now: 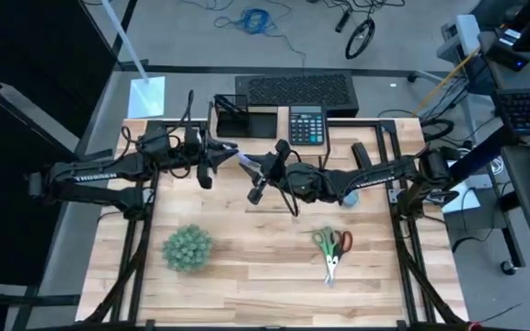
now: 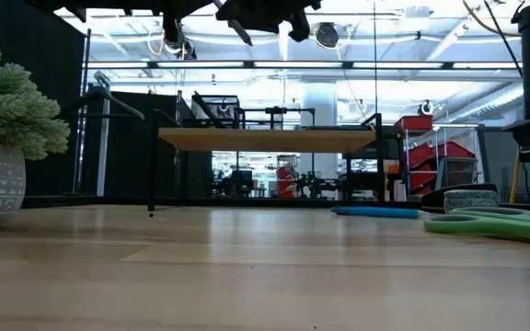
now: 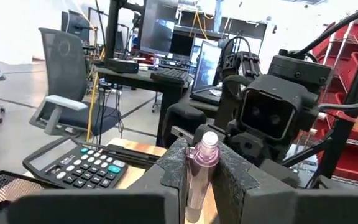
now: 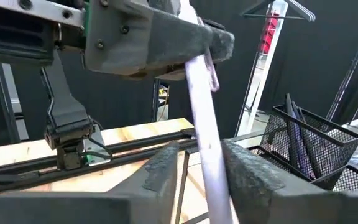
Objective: Pick and place office supplies into organizer
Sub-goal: Put the purple pen into the desk organizer on the shelf
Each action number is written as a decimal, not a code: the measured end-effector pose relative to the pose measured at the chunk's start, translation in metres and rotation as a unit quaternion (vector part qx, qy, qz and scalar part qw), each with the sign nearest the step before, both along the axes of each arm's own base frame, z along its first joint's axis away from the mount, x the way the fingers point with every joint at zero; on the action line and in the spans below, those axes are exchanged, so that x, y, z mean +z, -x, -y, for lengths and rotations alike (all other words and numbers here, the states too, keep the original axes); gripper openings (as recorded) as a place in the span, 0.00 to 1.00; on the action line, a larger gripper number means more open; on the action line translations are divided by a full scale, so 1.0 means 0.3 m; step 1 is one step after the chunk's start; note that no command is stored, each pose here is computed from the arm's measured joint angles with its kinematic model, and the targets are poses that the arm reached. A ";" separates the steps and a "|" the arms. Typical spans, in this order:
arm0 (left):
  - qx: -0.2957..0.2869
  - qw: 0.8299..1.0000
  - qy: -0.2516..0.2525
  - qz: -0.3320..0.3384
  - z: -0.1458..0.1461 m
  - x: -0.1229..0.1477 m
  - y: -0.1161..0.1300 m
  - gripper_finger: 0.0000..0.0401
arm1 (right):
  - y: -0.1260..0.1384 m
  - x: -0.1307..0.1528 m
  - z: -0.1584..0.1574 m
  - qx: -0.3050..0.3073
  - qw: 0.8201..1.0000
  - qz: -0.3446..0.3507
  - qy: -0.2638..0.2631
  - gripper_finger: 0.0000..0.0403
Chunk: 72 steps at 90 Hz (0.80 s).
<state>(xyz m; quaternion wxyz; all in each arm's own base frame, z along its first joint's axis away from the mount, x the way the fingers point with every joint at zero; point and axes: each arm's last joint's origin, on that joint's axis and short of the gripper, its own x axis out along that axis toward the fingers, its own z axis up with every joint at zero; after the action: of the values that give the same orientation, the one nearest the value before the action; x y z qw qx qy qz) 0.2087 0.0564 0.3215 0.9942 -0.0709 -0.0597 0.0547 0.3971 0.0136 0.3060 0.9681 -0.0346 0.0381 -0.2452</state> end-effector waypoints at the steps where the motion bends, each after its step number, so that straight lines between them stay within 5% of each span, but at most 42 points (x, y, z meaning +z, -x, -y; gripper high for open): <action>1: 0.001 1.000 0.000 0.000 0.000 0.000 0.000 0.07 | 0.002 0.002 0.000 0.000 1.000 -0.002 0.002 0.37; 22: 0.027 1.000 -0.011 -0.004 -0.032 -0.001 0.009 0.07 | 0.119 0.094 0.003 -0.002 0.998 -0.065 0.006 0.55; 46: 0.134 0.989 -0.063 -0.020 -0.115 0.082 0.040 0.05 | 0.267 0.176 -0.030 0.014 0.994 -0.104 -0.026 0.56; 72: 0.257 0.956 -0.088 -0.110 -0.257 0.145 0.040 0.05 | 0.285 0.060 -0.072 0.025 0.990 -0.127 -0.059 0.55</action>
<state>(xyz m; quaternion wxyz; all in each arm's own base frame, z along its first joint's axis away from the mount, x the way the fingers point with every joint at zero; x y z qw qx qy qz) 0.1968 0.1335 0.3650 0.9492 0.0413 0.0295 0.3105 0.3117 0.0353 0.3241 0.9615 -0.0093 0.1745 -0.2119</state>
